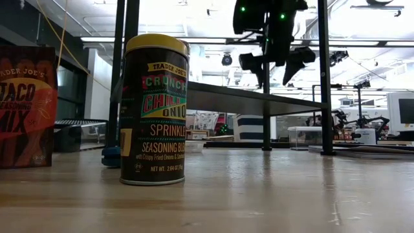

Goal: Shelf spices
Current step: Remove the black seasoning bottle from the shelf

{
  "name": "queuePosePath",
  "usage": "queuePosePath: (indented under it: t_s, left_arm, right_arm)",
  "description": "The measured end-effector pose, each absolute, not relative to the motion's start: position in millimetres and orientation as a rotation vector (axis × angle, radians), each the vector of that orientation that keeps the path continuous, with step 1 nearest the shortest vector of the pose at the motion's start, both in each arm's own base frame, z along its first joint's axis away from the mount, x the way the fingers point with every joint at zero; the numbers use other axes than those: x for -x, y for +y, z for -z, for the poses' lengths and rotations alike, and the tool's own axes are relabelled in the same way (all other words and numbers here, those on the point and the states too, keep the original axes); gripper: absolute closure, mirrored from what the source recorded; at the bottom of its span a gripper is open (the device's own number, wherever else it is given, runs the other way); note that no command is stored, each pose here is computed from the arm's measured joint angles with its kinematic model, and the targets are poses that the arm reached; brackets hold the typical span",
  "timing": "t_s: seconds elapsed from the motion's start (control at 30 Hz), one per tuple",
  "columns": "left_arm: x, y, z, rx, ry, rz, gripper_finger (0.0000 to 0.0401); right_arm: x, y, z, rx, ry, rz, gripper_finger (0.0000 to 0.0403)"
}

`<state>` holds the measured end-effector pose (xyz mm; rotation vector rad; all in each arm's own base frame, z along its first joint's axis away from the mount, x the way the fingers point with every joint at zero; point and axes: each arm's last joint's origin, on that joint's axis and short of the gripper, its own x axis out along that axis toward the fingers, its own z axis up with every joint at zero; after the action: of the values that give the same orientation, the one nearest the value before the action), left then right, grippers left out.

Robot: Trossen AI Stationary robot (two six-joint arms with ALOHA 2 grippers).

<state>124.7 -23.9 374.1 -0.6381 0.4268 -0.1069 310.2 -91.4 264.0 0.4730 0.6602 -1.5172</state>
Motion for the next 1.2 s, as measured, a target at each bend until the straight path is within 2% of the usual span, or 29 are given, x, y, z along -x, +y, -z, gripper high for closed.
queuePosePath:
  t_s: [0.43, 0.53, 0.6, 0.7, 0.93, 0.97, 1.1, 1.2]
  left_arm:
    - [-126, -23, -374, 0.644, 0.424, 0.084, 0.0401]
    - [-125, -23, -374, 0.642, 0.416, 0.065, 0.0401]
    - [-126, -23, -374, 0.641, 0.414, 0.059, 0.0401]
    - [-126, -23, -374, 0.649, 0.414, 0.056, 0.0401]
    - [-126, -23, -374, 0.649, 0.413, 0.056, 0.0401]
    - [-126, -23, -374, 0.649, 0.414, 0.055, 0.0401]
    - [-126, -23, -374, 0.656, 0.413, 0.053, 0.0401]
    - [-126, -23, -374, 0.656, 0.413, 0.052, 0.0401]
  right_arm:
    - [-305, -125, -263, -0.545, 0.721, 1.501, 0.0092]
    - [-305, -126, -263, -0.545, 0.742, 1.475, 0.0104]
    - [-305, -126, -262, -0.546, 0.745, 1.473, 0.0127]
    - [-305, -125, -260, -0.579, 0.769, 1.455, 0.0186]
    - [-310, -113, -259, -0.565, 0.786, 1.415, 0.0379]
    - [-311, -110, -259, -0.563, 0.791, 1.402, 0.0390]
    - [-316, -94, -257, -0.626, 0.827, 1.334, 0.0386]
    - [-321, -80, -257, -0.638, 0.829, 1.284, 0.0399]
